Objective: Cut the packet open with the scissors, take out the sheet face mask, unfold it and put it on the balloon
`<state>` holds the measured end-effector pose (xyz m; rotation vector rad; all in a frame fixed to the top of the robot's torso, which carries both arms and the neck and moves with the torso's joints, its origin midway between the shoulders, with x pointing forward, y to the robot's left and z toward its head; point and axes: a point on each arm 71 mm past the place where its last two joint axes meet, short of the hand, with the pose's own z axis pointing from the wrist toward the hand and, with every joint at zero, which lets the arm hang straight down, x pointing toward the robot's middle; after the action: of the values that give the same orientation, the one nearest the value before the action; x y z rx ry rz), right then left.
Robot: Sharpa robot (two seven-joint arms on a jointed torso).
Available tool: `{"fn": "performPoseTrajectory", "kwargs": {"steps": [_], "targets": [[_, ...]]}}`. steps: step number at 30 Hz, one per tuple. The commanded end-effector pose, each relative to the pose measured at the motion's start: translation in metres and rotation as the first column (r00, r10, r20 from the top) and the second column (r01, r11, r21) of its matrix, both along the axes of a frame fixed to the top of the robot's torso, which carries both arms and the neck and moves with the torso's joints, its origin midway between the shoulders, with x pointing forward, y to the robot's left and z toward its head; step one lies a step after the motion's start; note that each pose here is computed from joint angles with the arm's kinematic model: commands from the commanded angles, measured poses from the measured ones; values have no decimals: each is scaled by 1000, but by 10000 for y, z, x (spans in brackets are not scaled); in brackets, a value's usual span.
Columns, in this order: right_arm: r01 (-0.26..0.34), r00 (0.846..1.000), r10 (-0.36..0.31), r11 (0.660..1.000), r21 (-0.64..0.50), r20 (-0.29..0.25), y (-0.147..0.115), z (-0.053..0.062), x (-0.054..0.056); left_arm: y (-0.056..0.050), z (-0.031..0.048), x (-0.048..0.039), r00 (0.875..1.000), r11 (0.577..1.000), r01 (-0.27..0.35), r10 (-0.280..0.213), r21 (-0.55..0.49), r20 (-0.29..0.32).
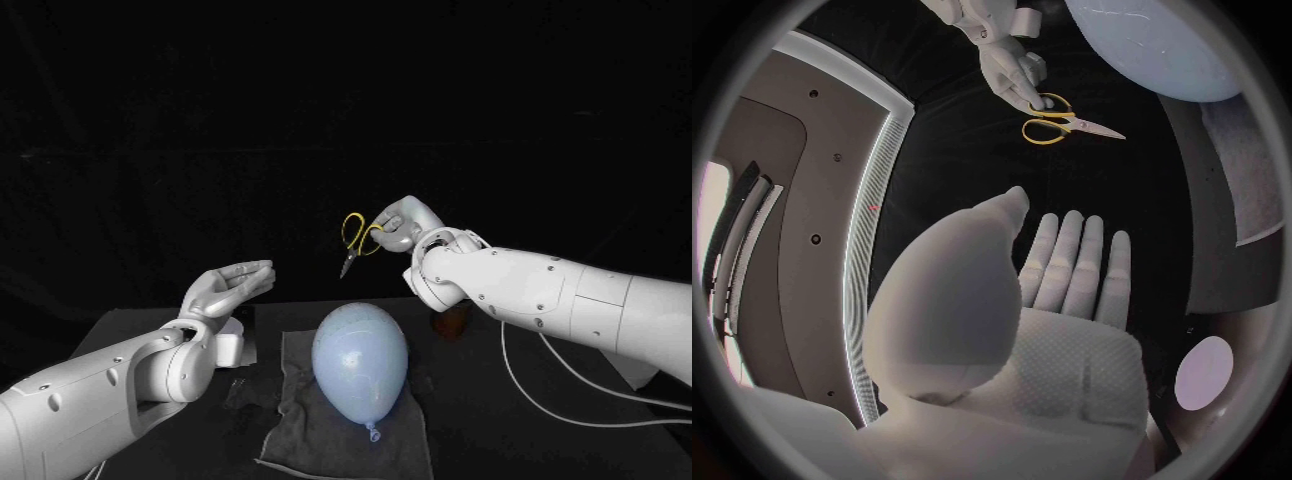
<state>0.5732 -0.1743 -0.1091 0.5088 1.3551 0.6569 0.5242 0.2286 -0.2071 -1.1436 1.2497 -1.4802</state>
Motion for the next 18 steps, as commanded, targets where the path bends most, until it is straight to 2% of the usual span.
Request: {"fn": "performPoseTrajectory", "kwargs": {"steps": [1,10,18], "targets": [[-10,1000,12,996,84,-17,105,-75,2,-68,41,35,997,997,37,-42,73,65],[-42,996,53,989,144,-75,331,-265,-34,-107,16,166,998,987,16,-26,163,62],[-78,991,97,980,180,-95,472,-348,-93,-172,-12,256,995,974,97,-99,205,-2]]}}
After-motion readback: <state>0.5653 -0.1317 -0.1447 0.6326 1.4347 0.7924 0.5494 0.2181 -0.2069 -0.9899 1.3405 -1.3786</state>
